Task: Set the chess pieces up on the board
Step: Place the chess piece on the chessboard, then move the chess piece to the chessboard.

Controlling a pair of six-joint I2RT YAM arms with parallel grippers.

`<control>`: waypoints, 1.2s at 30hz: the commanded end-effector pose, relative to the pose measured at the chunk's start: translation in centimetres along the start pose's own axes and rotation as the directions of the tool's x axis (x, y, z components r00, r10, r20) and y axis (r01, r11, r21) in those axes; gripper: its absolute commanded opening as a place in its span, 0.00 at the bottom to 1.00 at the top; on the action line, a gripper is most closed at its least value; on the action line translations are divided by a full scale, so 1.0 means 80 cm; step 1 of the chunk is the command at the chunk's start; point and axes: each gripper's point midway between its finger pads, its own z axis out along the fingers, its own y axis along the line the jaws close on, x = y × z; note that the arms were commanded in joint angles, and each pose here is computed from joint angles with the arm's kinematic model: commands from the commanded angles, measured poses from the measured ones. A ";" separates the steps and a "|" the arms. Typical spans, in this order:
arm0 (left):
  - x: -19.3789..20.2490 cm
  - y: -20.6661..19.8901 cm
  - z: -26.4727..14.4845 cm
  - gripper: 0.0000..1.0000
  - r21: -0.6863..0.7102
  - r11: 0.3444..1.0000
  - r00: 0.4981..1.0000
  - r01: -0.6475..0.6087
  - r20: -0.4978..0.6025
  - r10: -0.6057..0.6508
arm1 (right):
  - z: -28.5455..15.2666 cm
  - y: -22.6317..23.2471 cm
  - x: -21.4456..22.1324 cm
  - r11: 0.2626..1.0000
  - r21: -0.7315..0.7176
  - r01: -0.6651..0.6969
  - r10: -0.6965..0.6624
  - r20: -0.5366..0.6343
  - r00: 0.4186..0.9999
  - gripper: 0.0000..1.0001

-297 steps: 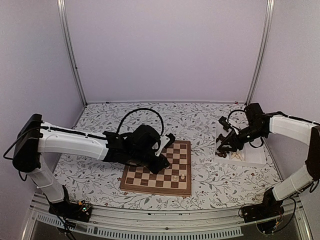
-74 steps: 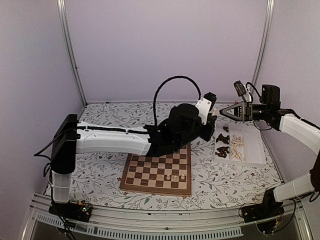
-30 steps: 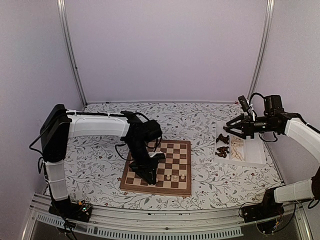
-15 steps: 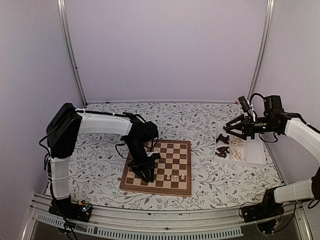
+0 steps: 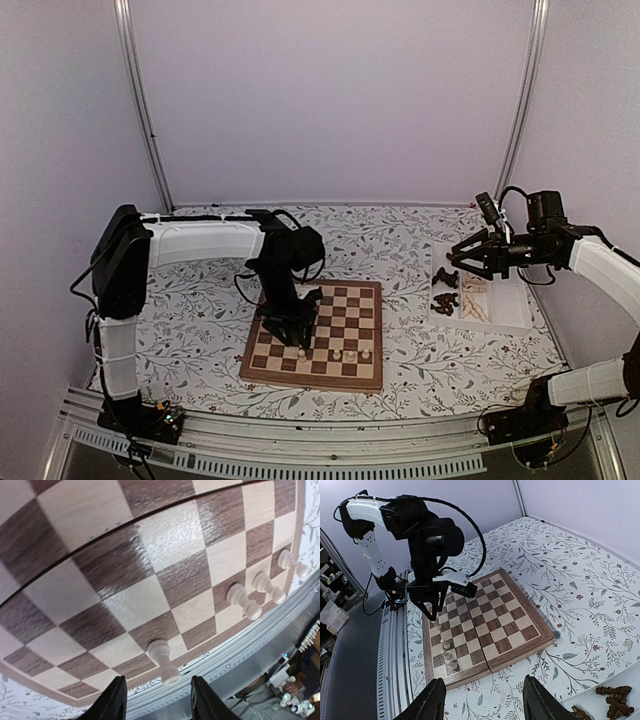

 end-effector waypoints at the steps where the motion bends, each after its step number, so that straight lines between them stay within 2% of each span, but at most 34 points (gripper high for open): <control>1: 0.020 0.000 -0.037 0.48 -0.244 0.967 0.985 -0.071 0.133 0.106 | 0.002 -0.001 0.004 1.000 -0.010 -0.005 0.005 -0.008 1.000 0.56; 5: 0.005 -0.020 -0.054 0.49 -0.356 0.924 0.899 -0.142 0.344 0.271 | 0.004 -0.007 0.006 1.000 0.007 0.004 -0.004 -0.015 1.000 0.56; 8: -0.001 -0.034 -0.054 0.51 -0.317 0.933 0.836 -0.170 0.454 0.307 | 0.005 -0.010 0.007 1.000 0.009 0.007 -0.006 -0.017 1.000 0.56; 13: 0.002 -0.009 -0.019 0.52 -0.338 0.930 0.848 -0.144 0.441 0.292 | 0.007 -0.015 0.011 1.000 0.014 0.006 -0.005 -0.028 1.000 0.56; 17: -0.002 -0.014 -0.007 0.52 -0.334 0.929 0.842 -0.162 0.443 0.307 | 0.008 -0.016 0.013 1.000 0.018 0.006 -0.005 -0.031 0.999 0.56; 22: -0.012 -0.011 -0.005 0.45 -0.367 0.917 0.840 -0.156 0.440 0.319 | 0.006 -0.016 0.013 1.000 0.028 0.013 -0.013 -0.032 0.999 0.56; 27: -0.013 -0.008 0.007 0.30 -0.378 0.913 0.858 -0.154 0.406 0.313 | 0.006 -0.014 0.012 1.000 0.025 0.018 -0.017 -0.030 0.999 0.56; 36: -0.005 -0.006 0.009 0.24 -0.367 0.919 0.877 -0.141 0.384 0.288 | 0.005 -0.012 0.011 0.999 0.023 0.025 -0.025 -0.027 0.999 0.56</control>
